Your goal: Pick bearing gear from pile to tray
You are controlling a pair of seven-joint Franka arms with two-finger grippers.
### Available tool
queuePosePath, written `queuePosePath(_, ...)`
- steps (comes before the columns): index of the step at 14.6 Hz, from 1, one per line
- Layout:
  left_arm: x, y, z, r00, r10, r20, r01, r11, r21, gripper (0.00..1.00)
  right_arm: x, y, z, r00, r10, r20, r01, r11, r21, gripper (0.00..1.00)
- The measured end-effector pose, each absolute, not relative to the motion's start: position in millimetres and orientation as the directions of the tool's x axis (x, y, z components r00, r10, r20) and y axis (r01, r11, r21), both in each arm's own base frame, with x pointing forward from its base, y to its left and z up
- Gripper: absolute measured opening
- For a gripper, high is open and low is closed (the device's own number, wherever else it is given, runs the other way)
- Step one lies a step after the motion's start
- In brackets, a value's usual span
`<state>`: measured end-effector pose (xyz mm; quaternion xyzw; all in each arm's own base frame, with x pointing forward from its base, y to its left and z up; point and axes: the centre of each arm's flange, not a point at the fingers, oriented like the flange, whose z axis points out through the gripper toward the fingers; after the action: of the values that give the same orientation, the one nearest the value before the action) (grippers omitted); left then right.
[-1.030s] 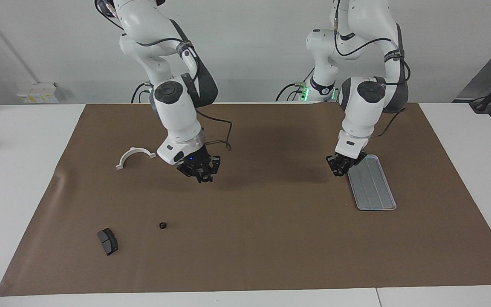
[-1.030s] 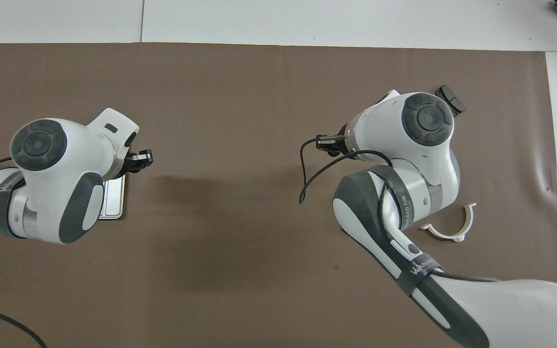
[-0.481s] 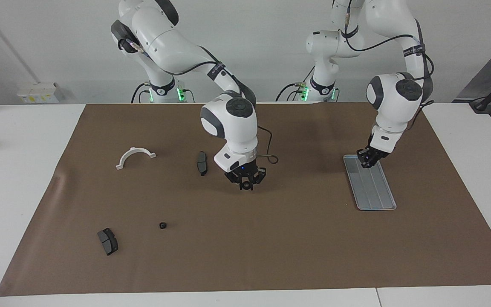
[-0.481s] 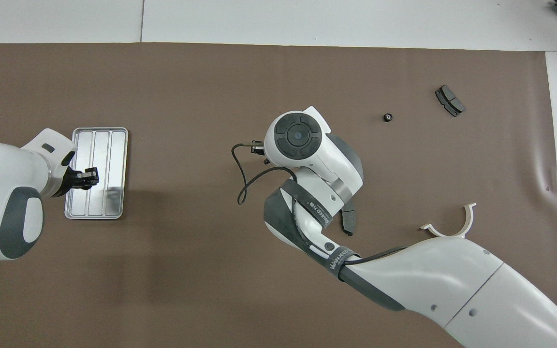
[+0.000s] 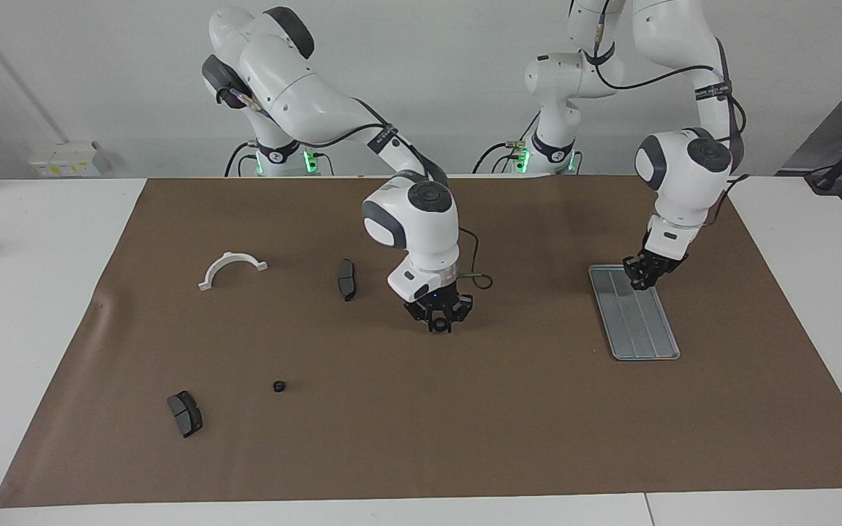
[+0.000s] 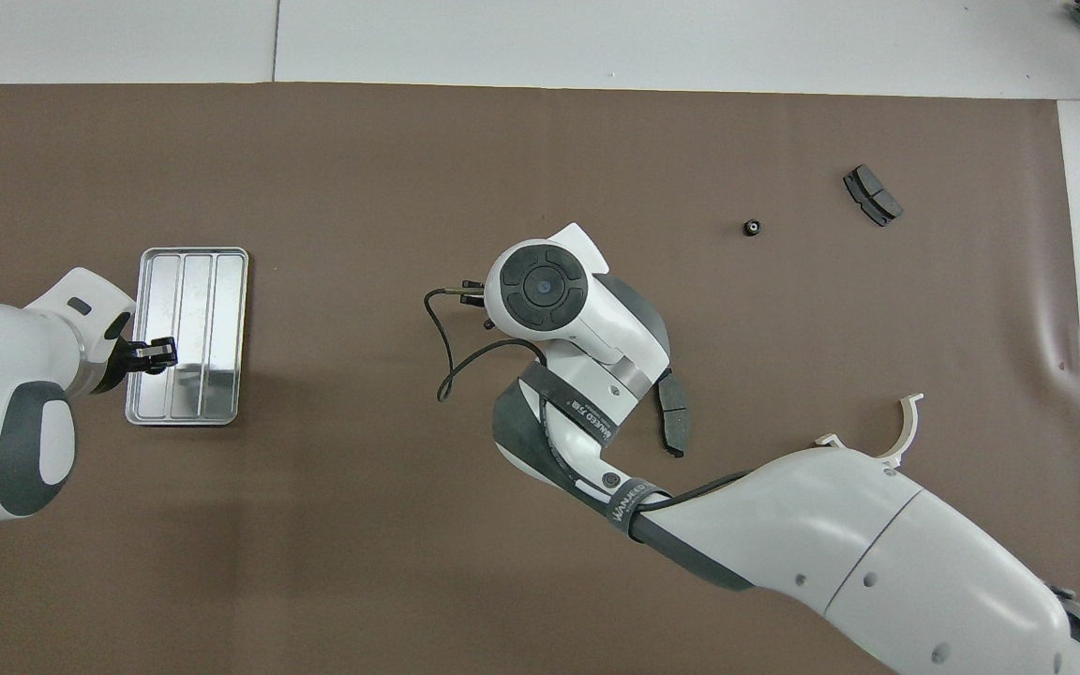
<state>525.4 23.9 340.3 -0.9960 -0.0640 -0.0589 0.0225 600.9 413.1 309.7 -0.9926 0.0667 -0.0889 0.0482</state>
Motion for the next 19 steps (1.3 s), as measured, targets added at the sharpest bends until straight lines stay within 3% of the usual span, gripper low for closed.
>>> queuePosePath(3, 525.2, 28.9, 330.6, 0.987, 0.124, 0.107, 0.129, -0.991, -0.041, 0.35, 600.5, 413.2, 309.7, 0.972, -0.096, 0.214, -0.085, -0.994, -0.061, 0.84)
queuePosePath(5, 525.9, 30.2, 321.7, 0.988, 0.117, 0.097, 0.122, -0.992, -0.045, 0.35, 607.9, 406.4, 318.1, 0.965, -0.096, 0.243, -0.085, -0.995, -0.054, 1.0)
queuePosePath(9, 527.5, 30.1, 308.5, 0.994, 0.082, 0.075, 0.086, -0.995, -0.053, 0.35, 641.8, 345.0, 362.8, 0.953, -0.112, 0.283, -0.113, -0.994, -0.012, 1.0)
queuePosePath(10, 529.6, 29.7, 310.0, 0.994, 0.077, 0.079, 0.082, -0.995, -0.053, 0.41, 648.6, 326.7, 373.8, 0.956, -0.102, 0.276, -0.106, -0.994, 0.0, 1.0)
queuePosePath(15, 554.1, 22.1, 345.0, 0.991, 0.057, 0.12, 0.064, -0.996, -0.054, 0.93, 684.3, 222.0, 391.8, 0.981, 0.003, 0.192, 0.002, -1.0, 0.005, 1.0)
queuePosePath(16, 561.9, 14.8, 358.4, 0.991, 0.045, 0.124, 0.052, -0.997, -0.055, 1.0, 690.2, 202.7, 390.4, 0.983, 0.021, 0.183, 0.021, -1.0, 0.006, 1.0)
queuePosePath(19, 580.9, -35.5, 396.6, 0.986, -0.038, 0.164, -0.03, -0.998, -0.055, 1.0, 701.1, 157.6, 382.9, 0.986, 0.081, 0.148, 0.084, -0.996, -0.019, 1.0)
